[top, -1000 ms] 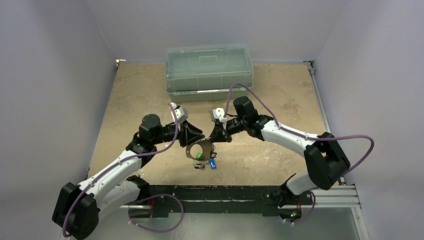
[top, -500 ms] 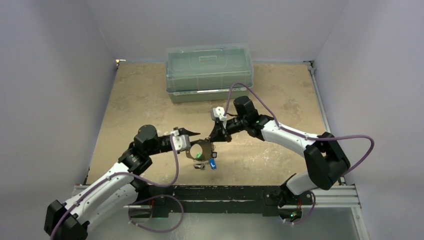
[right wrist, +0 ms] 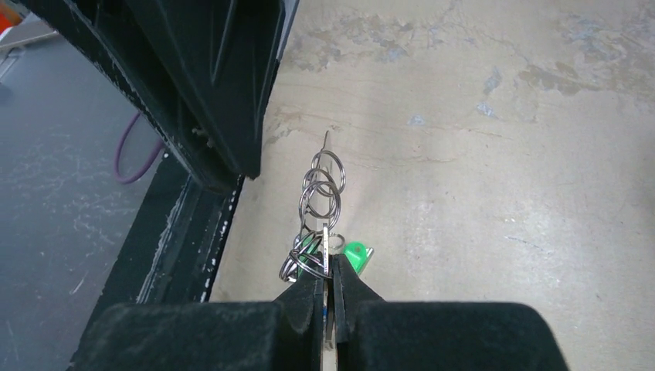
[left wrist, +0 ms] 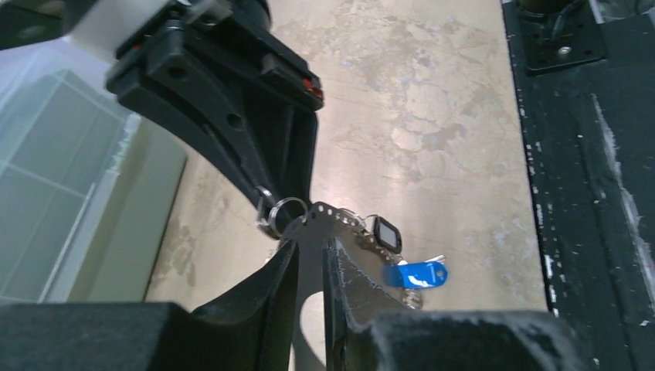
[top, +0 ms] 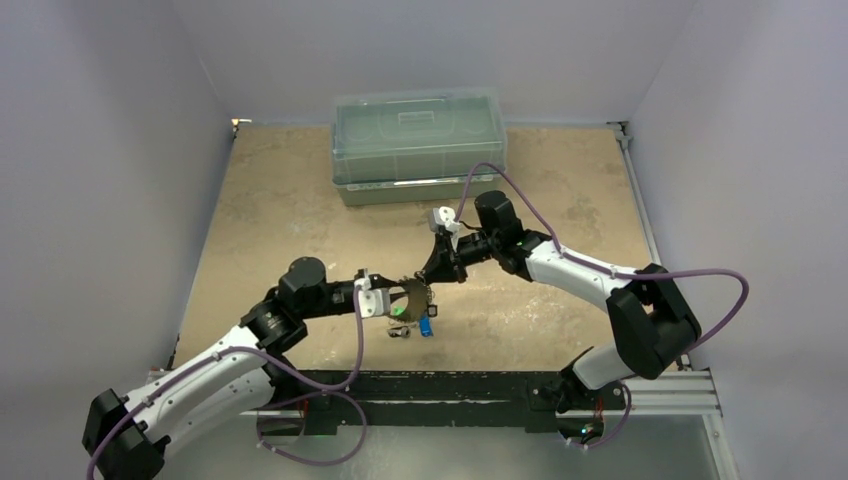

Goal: Remove the keys from the keyring

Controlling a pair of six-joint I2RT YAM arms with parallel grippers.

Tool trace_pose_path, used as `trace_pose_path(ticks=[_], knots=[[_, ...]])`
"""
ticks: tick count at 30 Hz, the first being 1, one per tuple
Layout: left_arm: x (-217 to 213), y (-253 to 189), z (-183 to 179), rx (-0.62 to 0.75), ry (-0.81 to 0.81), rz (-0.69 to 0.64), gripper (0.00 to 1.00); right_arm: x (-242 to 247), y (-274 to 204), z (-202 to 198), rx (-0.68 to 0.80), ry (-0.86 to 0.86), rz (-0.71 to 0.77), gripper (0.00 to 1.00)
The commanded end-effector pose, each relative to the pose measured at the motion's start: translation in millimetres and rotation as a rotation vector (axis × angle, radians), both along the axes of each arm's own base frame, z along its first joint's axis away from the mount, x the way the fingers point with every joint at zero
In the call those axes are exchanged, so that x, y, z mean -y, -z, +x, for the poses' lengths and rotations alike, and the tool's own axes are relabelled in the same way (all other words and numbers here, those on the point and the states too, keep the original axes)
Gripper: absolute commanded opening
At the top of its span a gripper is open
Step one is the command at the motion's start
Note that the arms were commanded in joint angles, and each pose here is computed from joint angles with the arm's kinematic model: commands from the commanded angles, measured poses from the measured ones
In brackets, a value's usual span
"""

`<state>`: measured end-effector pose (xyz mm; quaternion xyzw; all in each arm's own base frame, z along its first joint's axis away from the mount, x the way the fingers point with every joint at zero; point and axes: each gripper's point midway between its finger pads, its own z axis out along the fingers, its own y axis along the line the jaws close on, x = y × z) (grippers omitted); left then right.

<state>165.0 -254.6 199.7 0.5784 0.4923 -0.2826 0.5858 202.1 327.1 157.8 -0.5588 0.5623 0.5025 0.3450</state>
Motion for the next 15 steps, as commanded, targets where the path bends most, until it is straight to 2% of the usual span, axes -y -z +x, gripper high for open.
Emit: trace_pose_path(ticks=[1,3,8,15], knots=[[8,8,-18,-0.045,0.069,-0.001,0.14,0,-12,-5,-0.004,-0.014,0.038,0.00],[10,15,-18,-0.056,0.060,0.011,0.12,0,-11,-5,-0.010,-0.011,0.036,0.00],[17,22,11,-0.068,-0.049,0.009,0.12,1,-11,-1,-0.053,0.012,0.037,0.00],[25,22,35,0.039,-0.097,-0.027,0.18,7,-8,0,-0.105,0.052,0.026,0.00]])
